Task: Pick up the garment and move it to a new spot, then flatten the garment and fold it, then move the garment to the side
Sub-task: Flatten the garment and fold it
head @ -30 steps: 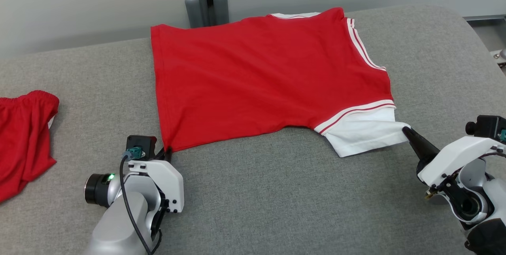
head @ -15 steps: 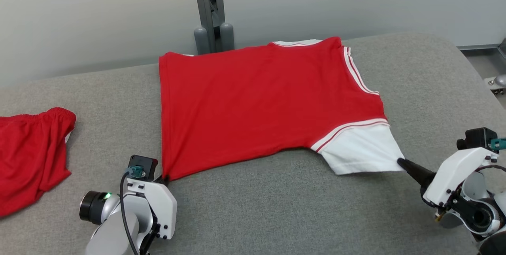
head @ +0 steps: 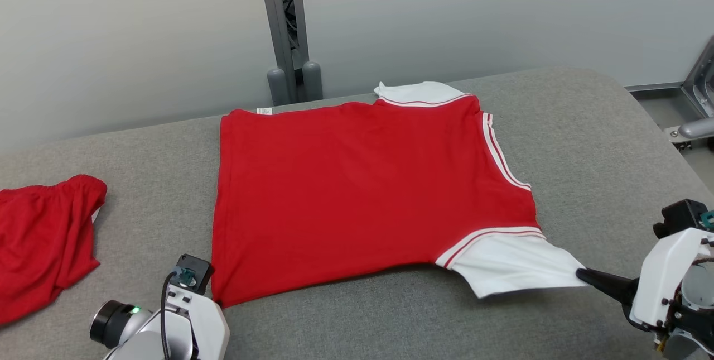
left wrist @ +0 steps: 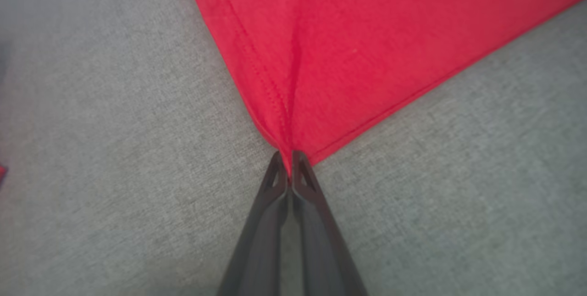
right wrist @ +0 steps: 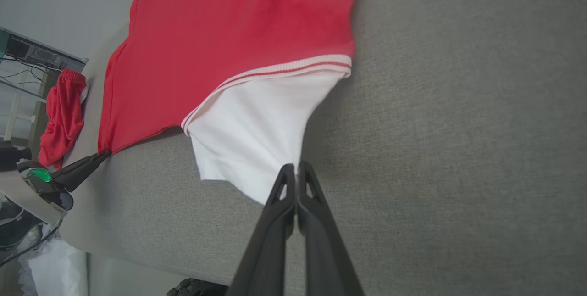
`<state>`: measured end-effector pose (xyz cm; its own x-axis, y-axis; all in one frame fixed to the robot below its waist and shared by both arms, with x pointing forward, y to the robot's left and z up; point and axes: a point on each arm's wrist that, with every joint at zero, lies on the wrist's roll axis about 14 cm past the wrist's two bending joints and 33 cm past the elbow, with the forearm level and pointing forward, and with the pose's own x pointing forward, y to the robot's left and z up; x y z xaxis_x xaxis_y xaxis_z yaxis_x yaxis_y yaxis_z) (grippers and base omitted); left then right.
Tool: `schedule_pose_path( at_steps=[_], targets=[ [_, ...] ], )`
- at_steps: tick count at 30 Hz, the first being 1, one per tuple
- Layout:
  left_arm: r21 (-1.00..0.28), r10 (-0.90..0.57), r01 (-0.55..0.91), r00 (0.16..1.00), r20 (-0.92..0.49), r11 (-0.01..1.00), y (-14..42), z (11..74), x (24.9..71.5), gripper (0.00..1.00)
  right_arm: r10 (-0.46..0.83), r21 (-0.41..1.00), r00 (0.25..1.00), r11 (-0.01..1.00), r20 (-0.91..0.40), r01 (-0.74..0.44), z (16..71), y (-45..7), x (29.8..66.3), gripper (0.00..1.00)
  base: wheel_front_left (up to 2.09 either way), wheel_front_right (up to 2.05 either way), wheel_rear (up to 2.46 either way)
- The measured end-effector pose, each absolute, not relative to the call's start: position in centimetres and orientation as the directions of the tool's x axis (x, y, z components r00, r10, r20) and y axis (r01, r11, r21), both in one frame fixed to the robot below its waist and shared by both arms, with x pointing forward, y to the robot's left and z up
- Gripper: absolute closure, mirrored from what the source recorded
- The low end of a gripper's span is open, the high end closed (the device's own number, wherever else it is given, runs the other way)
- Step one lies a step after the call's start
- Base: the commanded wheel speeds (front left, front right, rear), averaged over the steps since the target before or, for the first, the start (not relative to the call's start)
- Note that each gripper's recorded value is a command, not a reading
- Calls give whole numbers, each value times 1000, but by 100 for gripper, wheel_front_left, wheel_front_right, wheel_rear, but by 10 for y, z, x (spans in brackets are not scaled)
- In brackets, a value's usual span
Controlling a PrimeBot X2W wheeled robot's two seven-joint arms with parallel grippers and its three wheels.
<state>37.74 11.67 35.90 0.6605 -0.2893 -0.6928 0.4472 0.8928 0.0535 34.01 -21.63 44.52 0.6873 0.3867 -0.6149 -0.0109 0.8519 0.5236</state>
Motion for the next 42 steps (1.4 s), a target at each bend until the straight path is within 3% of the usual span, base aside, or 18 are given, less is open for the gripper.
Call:
schedule_pose_path(
  at_steps=[8, 18, 26, 42],
  targets=[
    [41, -293, 509, 558, -776, 860, 135, 354, 338, 100, 393, 506, 578, 862, -715, 38, 429, -219, 301, 100, 0, 0, 0],
    [-44, -325, 570, 402, -856, 821, 142, 367, 265, 100, 401, 503, 529, 862, -748, 58, 437, -205, 276, 100, 0, 0, 0],
    [-53, -335, 565, 409, -849, 823, 139, 388, 252, 100, 407, 509, 518, 859, -752, 64, 446, -194, 268, 100, 0, 0, 0],
    [-155, -401, 479, 469, -787, 864, 124, 413, 277, 100, 409, 546, 636, 837, -654, 23, 476, -189, 299, 100, 0, 0, 0]
  ],
)
